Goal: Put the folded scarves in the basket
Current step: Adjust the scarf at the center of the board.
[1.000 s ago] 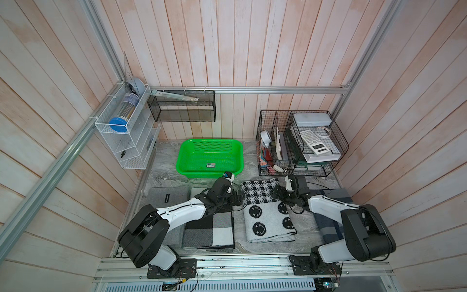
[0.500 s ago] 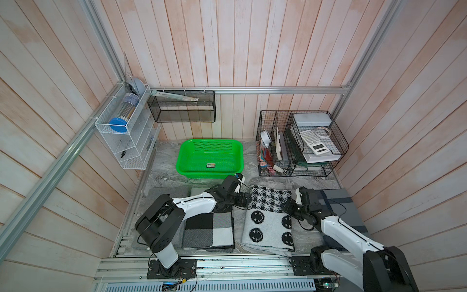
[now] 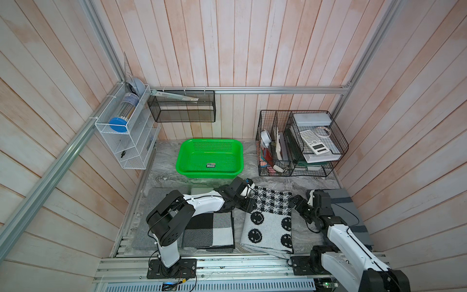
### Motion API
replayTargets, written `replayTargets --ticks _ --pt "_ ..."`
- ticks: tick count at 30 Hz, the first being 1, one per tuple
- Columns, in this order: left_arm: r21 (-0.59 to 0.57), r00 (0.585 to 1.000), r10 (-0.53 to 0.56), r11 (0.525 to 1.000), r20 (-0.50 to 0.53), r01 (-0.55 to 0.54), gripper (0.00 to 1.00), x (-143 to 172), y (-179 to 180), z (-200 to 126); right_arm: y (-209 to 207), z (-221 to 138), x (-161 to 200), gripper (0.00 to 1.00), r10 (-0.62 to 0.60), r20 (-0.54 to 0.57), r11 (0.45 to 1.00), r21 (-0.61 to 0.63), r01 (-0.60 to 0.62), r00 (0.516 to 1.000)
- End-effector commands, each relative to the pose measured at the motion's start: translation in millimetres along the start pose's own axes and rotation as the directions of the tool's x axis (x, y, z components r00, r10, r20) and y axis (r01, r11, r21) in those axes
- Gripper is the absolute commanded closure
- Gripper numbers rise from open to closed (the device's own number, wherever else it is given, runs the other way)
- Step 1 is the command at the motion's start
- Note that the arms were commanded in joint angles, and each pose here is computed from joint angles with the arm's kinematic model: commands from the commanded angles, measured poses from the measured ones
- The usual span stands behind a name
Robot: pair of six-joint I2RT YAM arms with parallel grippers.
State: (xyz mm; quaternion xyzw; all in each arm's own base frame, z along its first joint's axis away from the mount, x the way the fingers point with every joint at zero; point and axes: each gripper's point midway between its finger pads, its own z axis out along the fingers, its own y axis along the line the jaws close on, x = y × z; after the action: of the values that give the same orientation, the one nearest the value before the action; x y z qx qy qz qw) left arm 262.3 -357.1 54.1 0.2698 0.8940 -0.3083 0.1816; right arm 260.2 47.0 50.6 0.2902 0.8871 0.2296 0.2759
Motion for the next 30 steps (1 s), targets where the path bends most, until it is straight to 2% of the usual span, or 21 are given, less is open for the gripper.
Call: replayTargets --ticks 1,3,6,8,10,13,15,16,17,20,21,22,23,24,26,27,30 --pt "0.017 0.999 0.013 1.0 -0.035 -0.013 0.49 -0.1 -3.5 6.7 32.2 5.9 -22.3 0.07 -0.078 0.003 0.993 -0.084 0.078 0.997" --pt "0.01 0.998 0.011 1.0 -0.055 -0.011 0.59 0.3 -1.3 11.6 37.7 13.4 -21.9 0.09 -0.124 -0.046 0.988 -0.093 0.119 0.991" --pt "-0.007 0.997 0.008 1.0 -0.079 -0.008 0.64 -0.2 3.0 18.5 37.5 23.8 -17.2 0.13 -0.148 -0.115 0.987 -0.087 0.138 0.982" --pt "-0.011 0.997 0.014 1.0 -0.081 -0.015 0.74 -3.6 4.0 21.7 34.3 31.2 -13.8 0.17 -0.14 -0.138 0.988 -0.085 0.129 0.98" --pt "-0.025 0.997 0.019 0.999 -0.078 -0.021 0.81 -9.0 5.9 25.2 31.5 36.5 -11.0 0.29 -0.133 -0.151 0.989 -0.082 0.122 0.979" --pt "-0.057 0.998 0.023 0.998 -0.05 -0.026 0.86 -26.7 14.2 28.0 22.8 39.2 -7.8 0.57 -0.128 -0.165 0.991 -0.047 0.122 0.978" --pt "-0.064 1.0 0.001 0.998 -0.01 -0.001 0.88 -46.3 24.0 28.2 14.2 37.4 -4.7 0.79 -0.122 -0.169 0.992 -0.011 0.122 0.978" --pt "-0.065 1.0 -0.017 0.998 0.011 0.017 0.88 -57.1 29.3 27.6 10.6 36.0 -2.0 0.86 -0.115 -0.173 0.993 0.003 0.117 0.978" --pt "-0.061 0.998 -0.041 0.997 0.042 0.044 0.88 -71.0 34.3 26.7 5.3 33.7 3.8 0.88 -0.101 -0.183 0.994 0.016 0.106 0.978" --pt "-0.026 0.984 -0.118 0.992 0.135 0.122 0.88 -111.6 47.2 25.6 -8.0 24.6 25.3 0.88 -0.041 -0.197 0.998 0.035 0.049 0.98" --pt "-0.015 0.979 -0.133 0.99 0.156 0.138 0.84 -122.7 47.9 26.4 -12.1 20.8 34.3 0.86 -0.022 -0.201 0.999 0.042 0.031 0.979" --pt "-0.001 0.974 -0.149 0.988 0.172 0.152 0.73 -131.0 48.6 26.5 -14.1 17.6 42.9 0.82 -0.014 -0.207 0.999 0.042 0.023 0.978" --pt "0.016 0.968 -0.163 0.987 0.192 0.163 0.49 -138.7 47.7 26.5 -13.9 13.2 51.0 0.73 -0.011 -0.207 0.999 0.037 0.019 0.978" --pt "0.029 0.962 -0.175 0.985 0.211 0.173 0.4 -144.3 46.6 25.0 -13.4 8.6 55.7 0.62 -0.005 -0.201 0.999 0.036 0.013 0.979" --pt "0.042 0.956 -0.186 0.983 0.228 0.181 0.29 -148.1 45.0 20.7 -11.7 -1.1 56.3 0.37 -0.003 -0.177 0.999 0.031 0.009 0.984" --pt "0.041 0.956 -0.188 0.982 0.226 0.184 0.24 -145.9 45.1 18.2 -10.0 -7.1 51.5 0.29 -0.006 -0.15 0.999 0.033 0.011 0.989" --pt "-0.007 0.957 -0.182 0.982 0.225 0.188 0.21 -134.4 50.0 4.3 1.3 -22.6 31.2 0.23 -0.038 -0.052 0.999 0.012 0.038 0.998"
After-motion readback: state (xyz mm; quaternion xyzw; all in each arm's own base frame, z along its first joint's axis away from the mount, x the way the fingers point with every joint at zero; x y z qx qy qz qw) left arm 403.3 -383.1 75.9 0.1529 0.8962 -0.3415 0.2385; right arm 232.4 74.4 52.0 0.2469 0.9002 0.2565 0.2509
